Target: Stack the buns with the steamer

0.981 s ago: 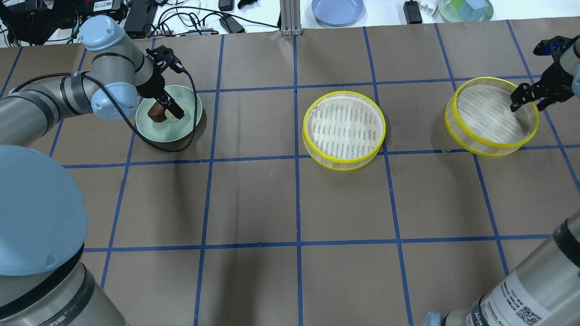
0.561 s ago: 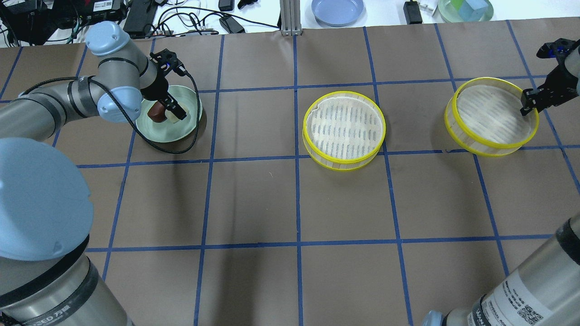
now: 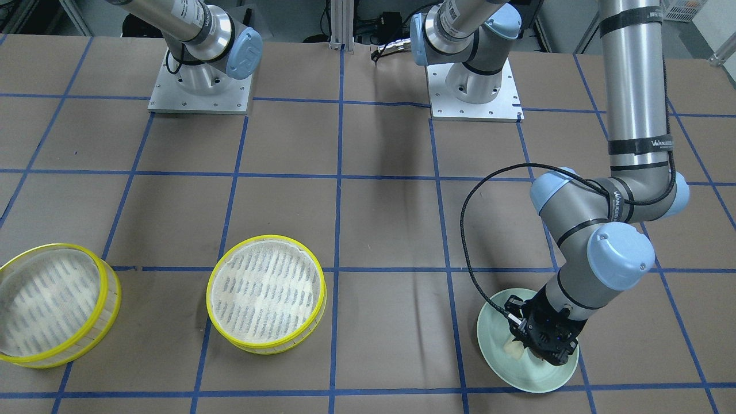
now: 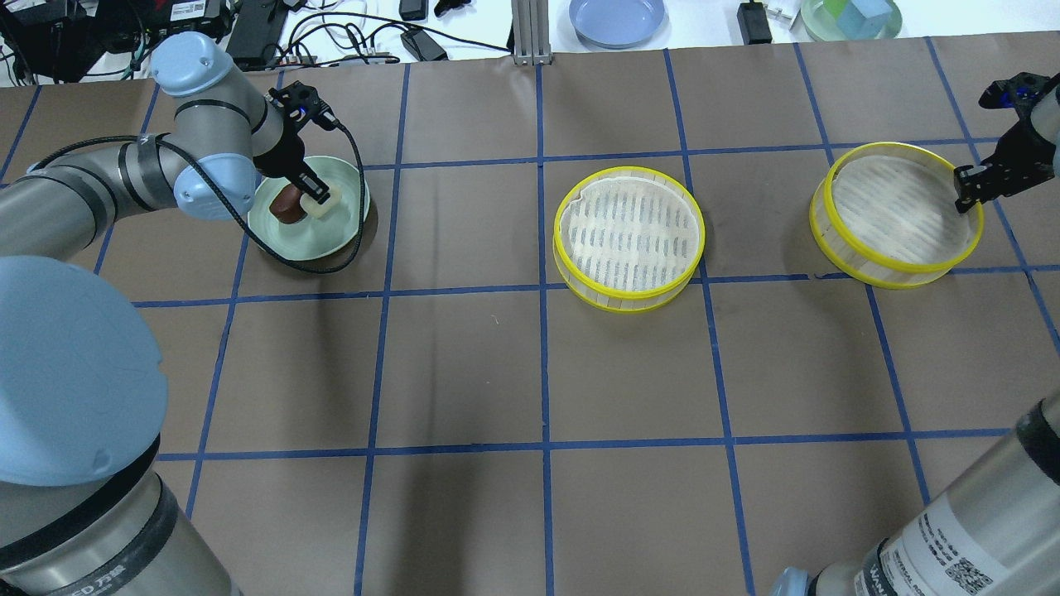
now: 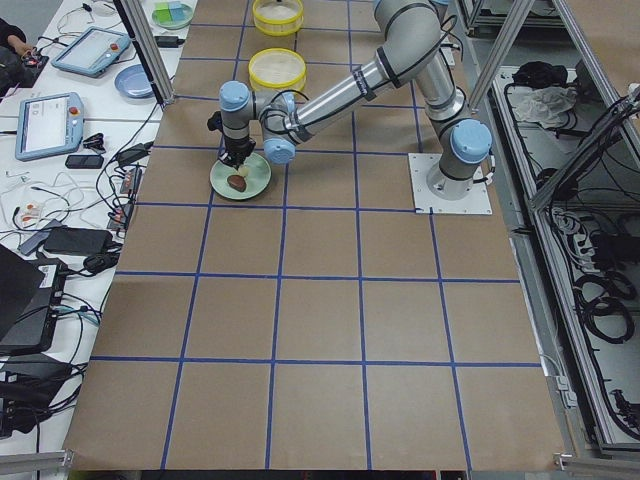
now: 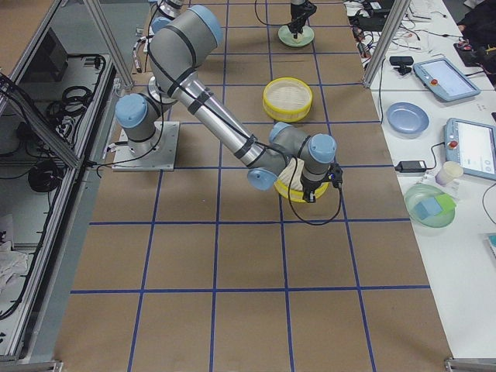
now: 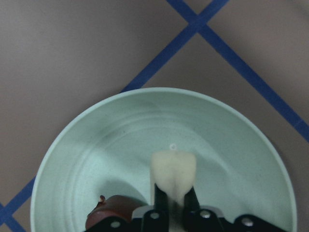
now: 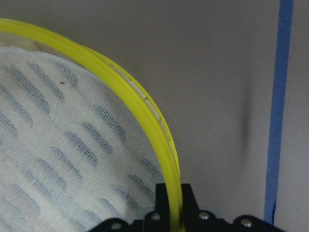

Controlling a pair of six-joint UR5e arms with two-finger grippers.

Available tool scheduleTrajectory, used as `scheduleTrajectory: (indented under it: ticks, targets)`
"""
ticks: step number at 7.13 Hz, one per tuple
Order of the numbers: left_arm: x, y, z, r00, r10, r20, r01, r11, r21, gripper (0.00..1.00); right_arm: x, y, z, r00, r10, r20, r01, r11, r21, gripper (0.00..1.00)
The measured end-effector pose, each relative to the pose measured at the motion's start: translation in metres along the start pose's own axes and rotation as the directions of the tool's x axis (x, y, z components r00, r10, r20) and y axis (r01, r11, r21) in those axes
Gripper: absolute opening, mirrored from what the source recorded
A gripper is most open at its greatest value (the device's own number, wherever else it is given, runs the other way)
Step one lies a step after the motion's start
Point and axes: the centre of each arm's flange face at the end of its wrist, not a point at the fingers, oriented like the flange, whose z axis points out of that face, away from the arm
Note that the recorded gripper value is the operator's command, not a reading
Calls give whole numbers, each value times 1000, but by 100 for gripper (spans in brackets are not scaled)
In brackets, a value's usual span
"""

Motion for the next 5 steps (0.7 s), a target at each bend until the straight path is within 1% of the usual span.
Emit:
scheduleTrajectory:
  ticks: [1, 2, 3, 4, 5]
  targets:
    - [10, -20, -21, 996, -84, 21, 83, 996, 42, 0, 0, 0, -7, 1000, 0, -7, 0, 1000, 7, 0]
    - [34, -47, -44, 979, -201, 27, 198, 976, 88, 0, -2, 1, -23, 1000, -1, -23, 1, 1000, 21, 0]
    - [63, -72, -59, 944, -330, 10, 326, 937, 124, 0, -6, 2, -42, 999, 0, -42, 2, 999, 35, 0]
    - [95, -93, -67, 893, -449, -24, 448, 882, 144, 0, -10, 3, -58, 998, 3, -58, -1, 999, 46, 0]
    - [134, -115, -72, 830, -553, -65, 556, 817, 151, 0, -16, 2, -68, 998, 5, -66, -1, 999, 54, 0]
